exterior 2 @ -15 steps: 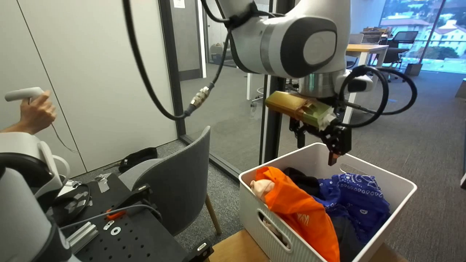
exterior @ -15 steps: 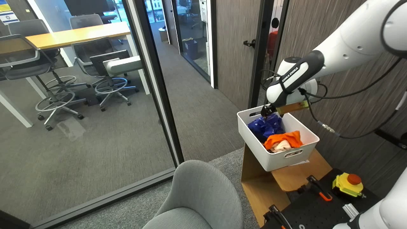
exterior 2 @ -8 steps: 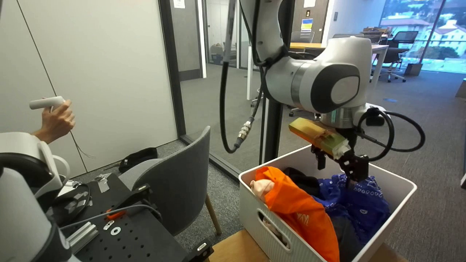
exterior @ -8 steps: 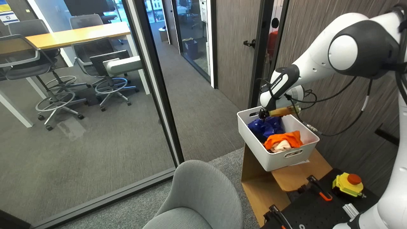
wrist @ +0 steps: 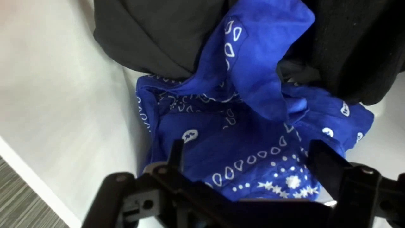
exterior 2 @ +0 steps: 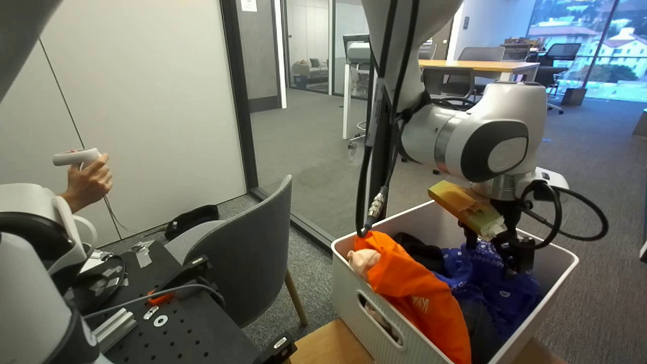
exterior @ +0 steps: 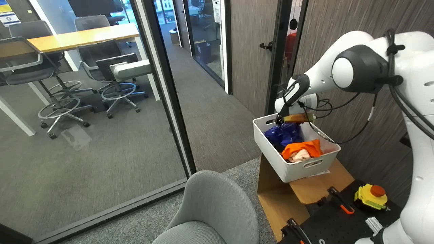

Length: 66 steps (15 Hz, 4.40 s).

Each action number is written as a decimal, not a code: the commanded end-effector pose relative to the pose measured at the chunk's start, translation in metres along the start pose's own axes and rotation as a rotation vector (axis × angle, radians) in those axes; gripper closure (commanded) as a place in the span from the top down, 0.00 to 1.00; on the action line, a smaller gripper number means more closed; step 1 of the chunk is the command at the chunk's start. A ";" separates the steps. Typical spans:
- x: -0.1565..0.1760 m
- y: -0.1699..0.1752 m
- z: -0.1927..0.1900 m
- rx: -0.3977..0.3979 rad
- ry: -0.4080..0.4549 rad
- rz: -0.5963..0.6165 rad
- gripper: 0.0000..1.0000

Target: Pick up the blue cloth from the box and put it on the chair's headrest

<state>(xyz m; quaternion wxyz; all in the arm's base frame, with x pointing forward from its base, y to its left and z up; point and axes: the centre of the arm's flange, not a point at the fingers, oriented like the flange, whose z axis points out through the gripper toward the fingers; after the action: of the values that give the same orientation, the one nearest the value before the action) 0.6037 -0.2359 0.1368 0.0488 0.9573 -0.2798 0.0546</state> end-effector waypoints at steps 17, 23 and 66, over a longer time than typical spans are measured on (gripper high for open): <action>0.039 -0.002 0.030 0.003 -0.023 0.105 1.00; 0.040 -0.002 0.031 0.001 -0.030 0.106 1.00; -0.185 -0.104 -0.358 0.615 -0.168 -0.654 0.06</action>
<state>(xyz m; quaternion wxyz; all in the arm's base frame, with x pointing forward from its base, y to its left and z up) 0.5085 -0.0451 0.4052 -0.2325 0.9724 0.0099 0.0172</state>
